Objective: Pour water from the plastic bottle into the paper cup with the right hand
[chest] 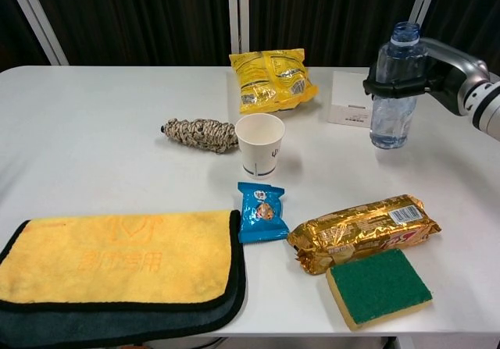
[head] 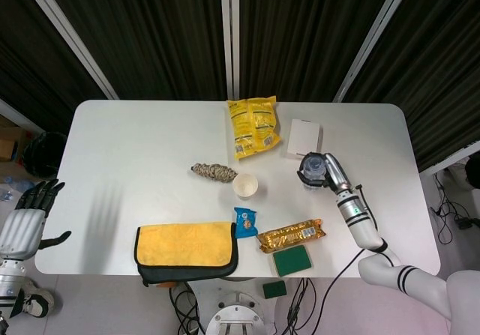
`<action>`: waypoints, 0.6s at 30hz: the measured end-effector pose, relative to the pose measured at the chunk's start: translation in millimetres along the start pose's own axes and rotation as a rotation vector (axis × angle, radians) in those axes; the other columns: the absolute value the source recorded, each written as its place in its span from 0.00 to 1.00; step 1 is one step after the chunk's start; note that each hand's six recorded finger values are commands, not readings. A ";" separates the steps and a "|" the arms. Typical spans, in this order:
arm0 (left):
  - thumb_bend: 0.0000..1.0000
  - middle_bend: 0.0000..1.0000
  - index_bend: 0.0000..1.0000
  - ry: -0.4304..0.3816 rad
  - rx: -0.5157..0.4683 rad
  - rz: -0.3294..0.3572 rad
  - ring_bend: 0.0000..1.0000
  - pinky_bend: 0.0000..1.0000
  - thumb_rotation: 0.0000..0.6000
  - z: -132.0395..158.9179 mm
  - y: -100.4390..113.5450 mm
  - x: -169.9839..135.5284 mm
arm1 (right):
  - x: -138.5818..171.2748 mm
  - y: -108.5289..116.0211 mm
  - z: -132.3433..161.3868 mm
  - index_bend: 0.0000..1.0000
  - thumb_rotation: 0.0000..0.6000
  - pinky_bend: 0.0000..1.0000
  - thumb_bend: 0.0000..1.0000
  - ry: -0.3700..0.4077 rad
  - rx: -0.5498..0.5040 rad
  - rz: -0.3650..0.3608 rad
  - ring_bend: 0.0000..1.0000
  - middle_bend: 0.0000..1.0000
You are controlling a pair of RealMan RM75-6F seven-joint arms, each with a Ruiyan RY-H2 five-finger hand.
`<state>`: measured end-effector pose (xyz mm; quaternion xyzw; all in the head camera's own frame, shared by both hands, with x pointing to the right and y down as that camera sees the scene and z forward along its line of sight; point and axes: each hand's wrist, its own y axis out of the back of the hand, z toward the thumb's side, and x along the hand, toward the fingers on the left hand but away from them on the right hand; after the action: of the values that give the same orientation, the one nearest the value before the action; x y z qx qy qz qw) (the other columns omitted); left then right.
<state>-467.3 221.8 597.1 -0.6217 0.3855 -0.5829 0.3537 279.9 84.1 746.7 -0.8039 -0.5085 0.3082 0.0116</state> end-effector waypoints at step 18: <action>0.09 0.06 0.09 0.002 0.007 -0.005 0.00 0.12 0.99 -0.3 -2.6 4.2 | 22.8 6.1 -60.5 0.55 1.00 0.51 0.38 0.018 -0.112 0.011 0.55 0.49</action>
<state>-467.4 219.2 601.3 -0.6209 0.3822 -0.5858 0.3539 322.2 117.8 782.6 -0.8088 -0.5204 0.2721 -0.0306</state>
